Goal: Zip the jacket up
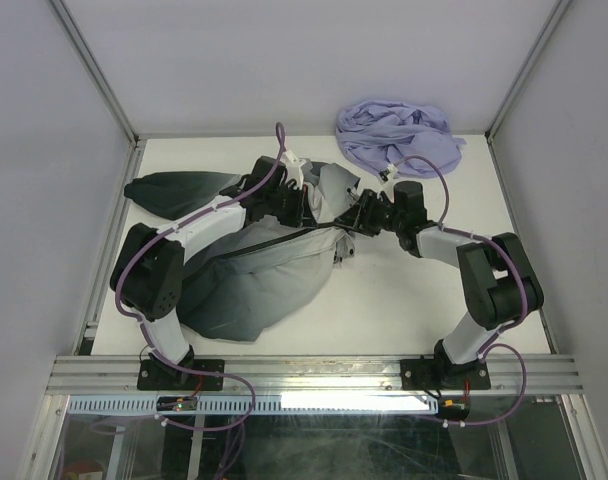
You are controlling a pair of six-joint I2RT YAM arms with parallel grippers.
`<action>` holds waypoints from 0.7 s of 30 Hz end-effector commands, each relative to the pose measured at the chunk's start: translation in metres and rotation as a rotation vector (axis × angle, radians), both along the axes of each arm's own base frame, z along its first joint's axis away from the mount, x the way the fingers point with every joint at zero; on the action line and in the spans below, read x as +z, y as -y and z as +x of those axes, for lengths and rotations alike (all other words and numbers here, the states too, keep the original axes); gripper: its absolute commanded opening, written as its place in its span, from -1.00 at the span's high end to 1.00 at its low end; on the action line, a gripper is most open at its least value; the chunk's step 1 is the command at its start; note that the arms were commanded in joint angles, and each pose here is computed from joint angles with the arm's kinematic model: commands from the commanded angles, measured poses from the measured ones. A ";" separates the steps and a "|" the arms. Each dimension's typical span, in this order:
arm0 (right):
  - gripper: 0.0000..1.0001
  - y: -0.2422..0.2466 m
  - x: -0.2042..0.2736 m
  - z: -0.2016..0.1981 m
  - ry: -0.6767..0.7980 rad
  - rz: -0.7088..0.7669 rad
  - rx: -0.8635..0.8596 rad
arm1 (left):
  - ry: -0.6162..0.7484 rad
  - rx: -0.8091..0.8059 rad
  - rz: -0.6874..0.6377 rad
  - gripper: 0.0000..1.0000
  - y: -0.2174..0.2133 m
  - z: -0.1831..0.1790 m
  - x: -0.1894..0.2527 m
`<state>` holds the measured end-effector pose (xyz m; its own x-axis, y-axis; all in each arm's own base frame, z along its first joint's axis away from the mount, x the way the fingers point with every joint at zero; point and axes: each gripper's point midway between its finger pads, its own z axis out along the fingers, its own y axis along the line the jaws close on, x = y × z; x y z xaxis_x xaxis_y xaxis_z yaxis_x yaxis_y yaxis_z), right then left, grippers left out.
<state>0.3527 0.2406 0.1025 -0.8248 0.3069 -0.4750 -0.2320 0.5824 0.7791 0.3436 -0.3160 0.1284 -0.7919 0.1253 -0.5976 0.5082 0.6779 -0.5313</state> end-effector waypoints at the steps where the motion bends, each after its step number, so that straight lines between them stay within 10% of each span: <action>1: 0.07 -0.008 0.019 0.005 0.070 0.055 0.013 | 0.089 -0.016 -0.091 1.00 0.008 0.004 0.037; 21: 0.62 -0.012 0.042 -0.003 0.125 0.096 0.050 | 0.080 -0.006 -0.074 1.00 0.006 0.004 0.032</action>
<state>0.3524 0.2459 0.1121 -0.8170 0.3233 -0.4775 -0.2551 0.5400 0.8020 0.3434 -0.3162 0.1263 -0.7904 0.1226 -0.6003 0.5098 0.6749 -0.5335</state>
